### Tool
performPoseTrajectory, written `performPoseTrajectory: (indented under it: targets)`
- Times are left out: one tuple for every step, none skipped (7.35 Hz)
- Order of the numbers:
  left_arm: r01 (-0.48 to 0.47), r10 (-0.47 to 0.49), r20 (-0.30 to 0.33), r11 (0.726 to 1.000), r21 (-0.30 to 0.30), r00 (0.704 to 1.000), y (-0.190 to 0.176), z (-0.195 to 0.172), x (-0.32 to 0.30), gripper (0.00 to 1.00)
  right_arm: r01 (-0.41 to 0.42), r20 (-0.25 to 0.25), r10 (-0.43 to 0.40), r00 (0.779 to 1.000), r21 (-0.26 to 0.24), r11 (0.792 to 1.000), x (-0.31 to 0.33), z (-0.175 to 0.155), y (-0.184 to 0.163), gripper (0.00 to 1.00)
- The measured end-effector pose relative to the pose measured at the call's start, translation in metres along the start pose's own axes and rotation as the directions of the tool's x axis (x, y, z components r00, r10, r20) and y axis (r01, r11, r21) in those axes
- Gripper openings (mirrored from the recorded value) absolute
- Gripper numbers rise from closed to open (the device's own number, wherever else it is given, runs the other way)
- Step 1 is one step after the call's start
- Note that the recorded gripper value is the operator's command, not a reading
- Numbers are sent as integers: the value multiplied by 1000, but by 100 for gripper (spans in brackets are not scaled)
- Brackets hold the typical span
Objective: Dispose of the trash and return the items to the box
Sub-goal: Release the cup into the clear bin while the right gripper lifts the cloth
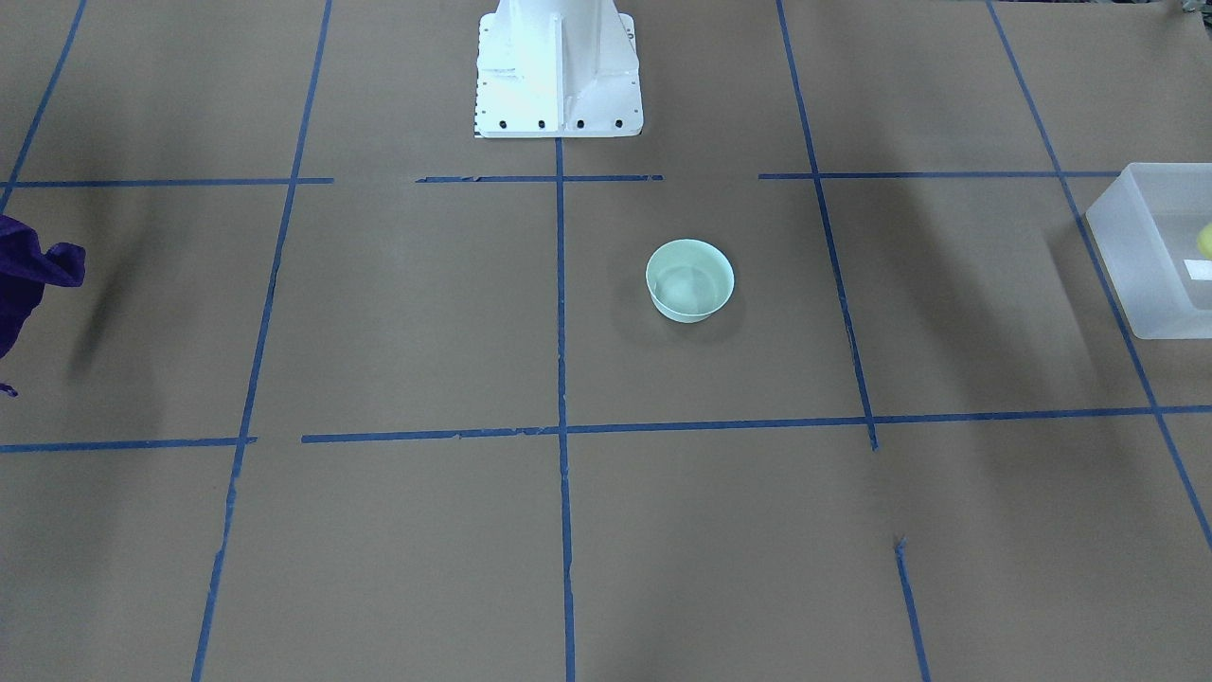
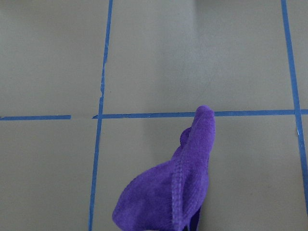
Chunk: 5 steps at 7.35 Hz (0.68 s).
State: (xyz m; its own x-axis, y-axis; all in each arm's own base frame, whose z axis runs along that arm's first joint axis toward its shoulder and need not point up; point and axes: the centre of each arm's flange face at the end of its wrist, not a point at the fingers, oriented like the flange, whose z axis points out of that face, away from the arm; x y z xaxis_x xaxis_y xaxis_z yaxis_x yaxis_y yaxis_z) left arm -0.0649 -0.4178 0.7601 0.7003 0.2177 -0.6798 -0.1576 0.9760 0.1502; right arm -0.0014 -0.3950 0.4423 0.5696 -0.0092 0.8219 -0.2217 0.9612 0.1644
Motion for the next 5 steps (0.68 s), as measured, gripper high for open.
performPoseTrajectory:
  targets:
    - [-18,18,-12,1000,-3,1000,4,16,-3,0,-12,22,12,1000,28,1000,2,-18,-1,0]
    - [-35,35,-27,999,-7,999,6,27,-2,0,-22,38,20,999,61,998,3,-36,-2,0]
    - [-48,48,-42,999,-11,998,5,33,2,0,-30,45,26,999,94,995,5,-52,-3,0]
    - [-61,61,-58,998,-12,996,4,38,6,0,-38,46,33,998,117,992,8,-62,-4,0]
    - [-77,76,-73,997,-9,994,2,43,11,63,-44,45,39,998,133,990,10,-69,-4,0]
